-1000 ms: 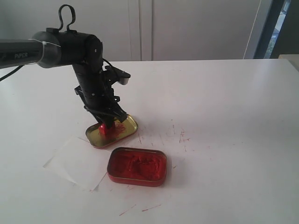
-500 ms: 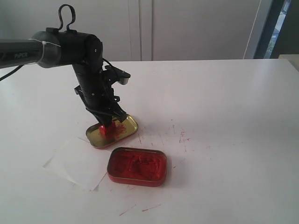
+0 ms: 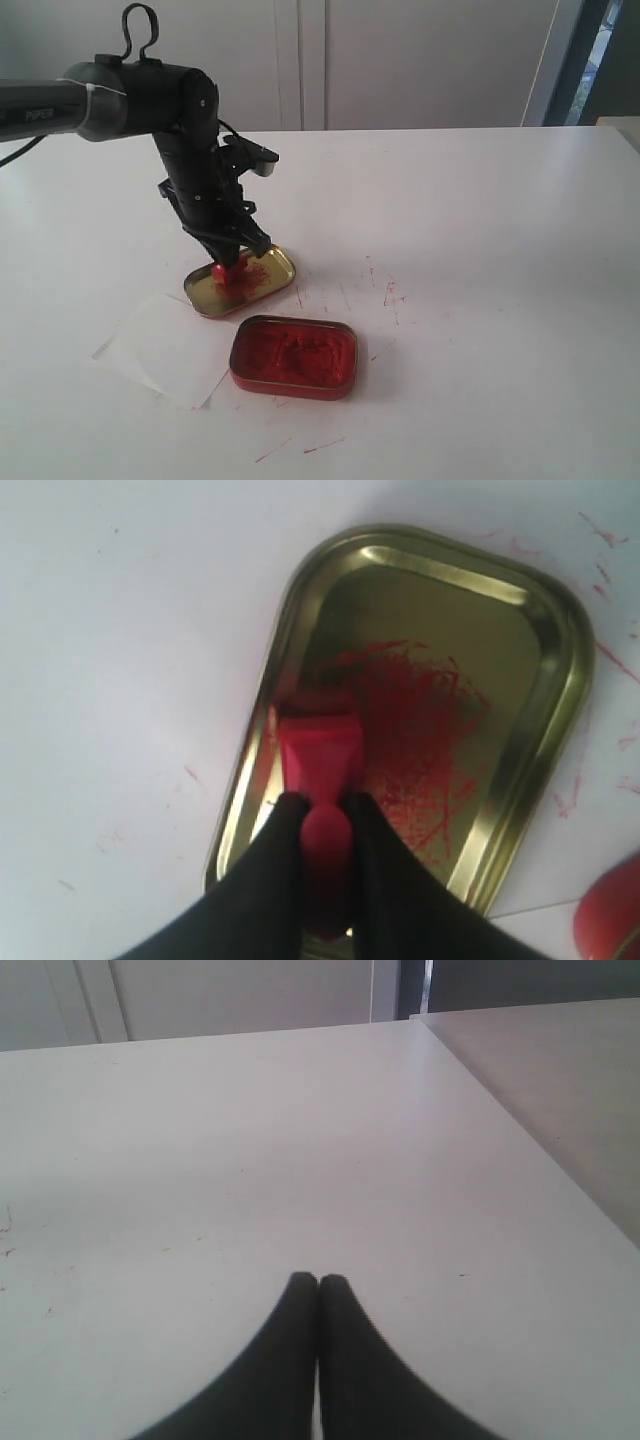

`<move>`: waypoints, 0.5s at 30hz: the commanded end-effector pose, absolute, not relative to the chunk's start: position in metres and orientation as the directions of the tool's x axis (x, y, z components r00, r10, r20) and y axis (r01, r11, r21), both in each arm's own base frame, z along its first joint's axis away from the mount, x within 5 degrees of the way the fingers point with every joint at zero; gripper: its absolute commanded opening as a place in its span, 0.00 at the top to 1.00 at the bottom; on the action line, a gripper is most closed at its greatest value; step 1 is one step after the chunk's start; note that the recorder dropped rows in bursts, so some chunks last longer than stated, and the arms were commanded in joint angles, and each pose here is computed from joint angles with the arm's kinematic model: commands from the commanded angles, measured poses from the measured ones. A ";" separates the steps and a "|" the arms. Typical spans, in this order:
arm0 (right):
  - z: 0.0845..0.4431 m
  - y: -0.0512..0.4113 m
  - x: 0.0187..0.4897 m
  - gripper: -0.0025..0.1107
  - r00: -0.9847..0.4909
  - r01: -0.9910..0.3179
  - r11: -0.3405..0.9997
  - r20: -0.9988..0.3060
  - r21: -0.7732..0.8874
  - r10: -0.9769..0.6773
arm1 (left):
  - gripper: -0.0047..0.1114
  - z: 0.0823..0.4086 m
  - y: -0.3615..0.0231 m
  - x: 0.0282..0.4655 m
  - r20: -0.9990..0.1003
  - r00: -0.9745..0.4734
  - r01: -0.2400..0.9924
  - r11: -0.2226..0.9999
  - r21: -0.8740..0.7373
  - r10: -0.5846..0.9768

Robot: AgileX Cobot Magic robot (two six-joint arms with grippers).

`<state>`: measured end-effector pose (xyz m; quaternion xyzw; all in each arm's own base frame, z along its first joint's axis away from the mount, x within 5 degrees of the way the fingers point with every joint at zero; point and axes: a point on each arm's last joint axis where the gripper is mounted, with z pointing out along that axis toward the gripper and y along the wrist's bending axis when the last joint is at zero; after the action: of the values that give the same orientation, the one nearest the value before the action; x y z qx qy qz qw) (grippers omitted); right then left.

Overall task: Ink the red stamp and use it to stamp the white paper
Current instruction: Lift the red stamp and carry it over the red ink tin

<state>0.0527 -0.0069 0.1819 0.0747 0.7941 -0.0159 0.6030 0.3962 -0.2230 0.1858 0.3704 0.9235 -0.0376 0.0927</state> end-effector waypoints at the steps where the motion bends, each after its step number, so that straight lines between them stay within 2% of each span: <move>1: 0.182 -0.007 0.053 0.98 -0.250 0.132 0.989 -0.964 0.062 0.094 | 0.96 0.211 -0.221 0.392 -0.241 -0.703 0.689 0.724 0.000 0.669; 12: 0.182 -0.007 0.053 0.98 -0.250 0.132 0.989 -0.964 0.062 0.094 | 0.96 0.241 -0.216 0.382 -0.267 -0.695 0.691 0.722 0.007 0.668; 15: 0.182 -0.007 0.053 0.98 -0.250 0.132 0.989 -0.964 0.062 0.094 | 0.96 0.246 -0.214 0.378 -0.245 -0.699 0.693 0.721 0.000 0.672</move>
<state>0.0527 -0.0069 0.1819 0.0747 0.7941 -0.0159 0.6030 0.3831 -0.2160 0.2358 0.3713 0.9195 -0.0417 0.1219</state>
